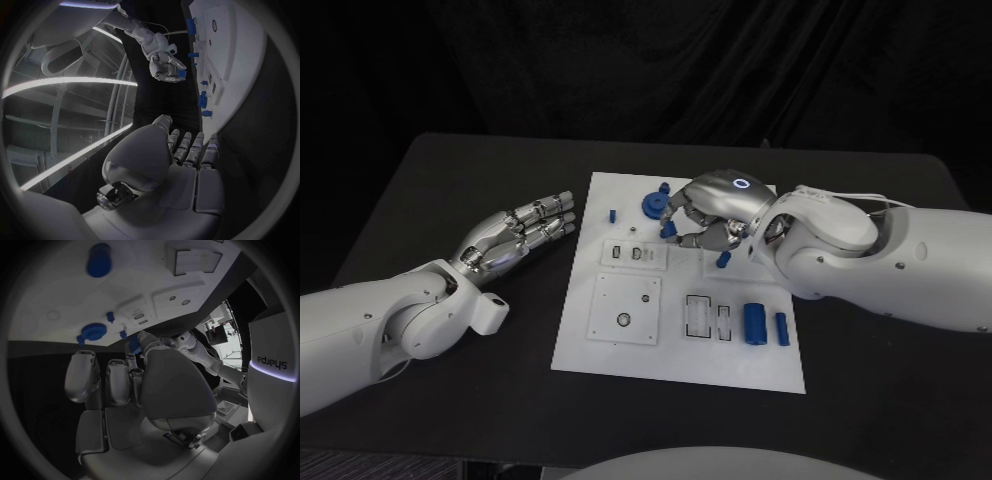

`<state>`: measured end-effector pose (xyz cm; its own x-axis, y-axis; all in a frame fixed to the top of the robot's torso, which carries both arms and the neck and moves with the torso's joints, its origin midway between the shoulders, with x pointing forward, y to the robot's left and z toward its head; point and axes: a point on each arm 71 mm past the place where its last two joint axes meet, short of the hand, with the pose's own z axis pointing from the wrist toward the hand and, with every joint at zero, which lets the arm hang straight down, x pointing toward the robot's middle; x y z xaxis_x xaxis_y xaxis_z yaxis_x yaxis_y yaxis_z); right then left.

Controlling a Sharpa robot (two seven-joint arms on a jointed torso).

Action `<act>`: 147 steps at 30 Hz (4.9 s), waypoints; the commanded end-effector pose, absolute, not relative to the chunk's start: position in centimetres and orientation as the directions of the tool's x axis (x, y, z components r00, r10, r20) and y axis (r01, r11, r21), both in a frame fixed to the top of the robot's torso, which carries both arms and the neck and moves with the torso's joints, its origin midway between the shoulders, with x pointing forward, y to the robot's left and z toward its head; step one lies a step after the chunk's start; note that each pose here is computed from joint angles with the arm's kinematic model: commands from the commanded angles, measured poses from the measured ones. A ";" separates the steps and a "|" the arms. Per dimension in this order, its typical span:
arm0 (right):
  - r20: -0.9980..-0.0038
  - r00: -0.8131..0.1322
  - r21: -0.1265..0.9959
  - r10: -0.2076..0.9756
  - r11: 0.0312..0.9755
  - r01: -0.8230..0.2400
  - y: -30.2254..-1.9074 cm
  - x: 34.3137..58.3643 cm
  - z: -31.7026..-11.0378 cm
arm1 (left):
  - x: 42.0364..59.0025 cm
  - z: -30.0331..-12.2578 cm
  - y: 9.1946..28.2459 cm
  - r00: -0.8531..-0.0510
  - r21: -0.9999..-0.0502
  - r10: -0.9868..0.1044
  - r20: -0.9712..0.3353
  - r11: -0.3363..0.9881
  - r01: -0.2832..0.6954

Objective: Assemble the parts on the task board

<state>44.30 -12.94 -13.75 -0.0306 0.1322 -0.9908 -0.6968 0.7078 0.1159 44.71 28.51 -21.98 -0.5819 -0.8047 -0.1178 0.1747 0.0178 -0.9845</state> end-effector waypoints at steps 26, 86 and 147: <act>-1.000 0.027 -0.020 -0.003 0.741 -0.671 -9.8 44.5 -16.5 | 44.4 -20.8 28.1 -0.597 -0.946 -0.795 -0.106 -0.103 0.307; -0.996 -0.029 -0.049 -0.086 0.780 -0.624 -10.2 44.9 -18.1 | 44.6 -21.1 28.2 -0.600 -0.951 -0.793 -0.105 -0.096 0.294; -0.960 0.211 0.005 0.183 0.766 -0.643 -20.4 45.8 -14.1 | 47.6 -20.0 26.8 -0.595 -0.959 -0.789 -0.152 -0.027 0.281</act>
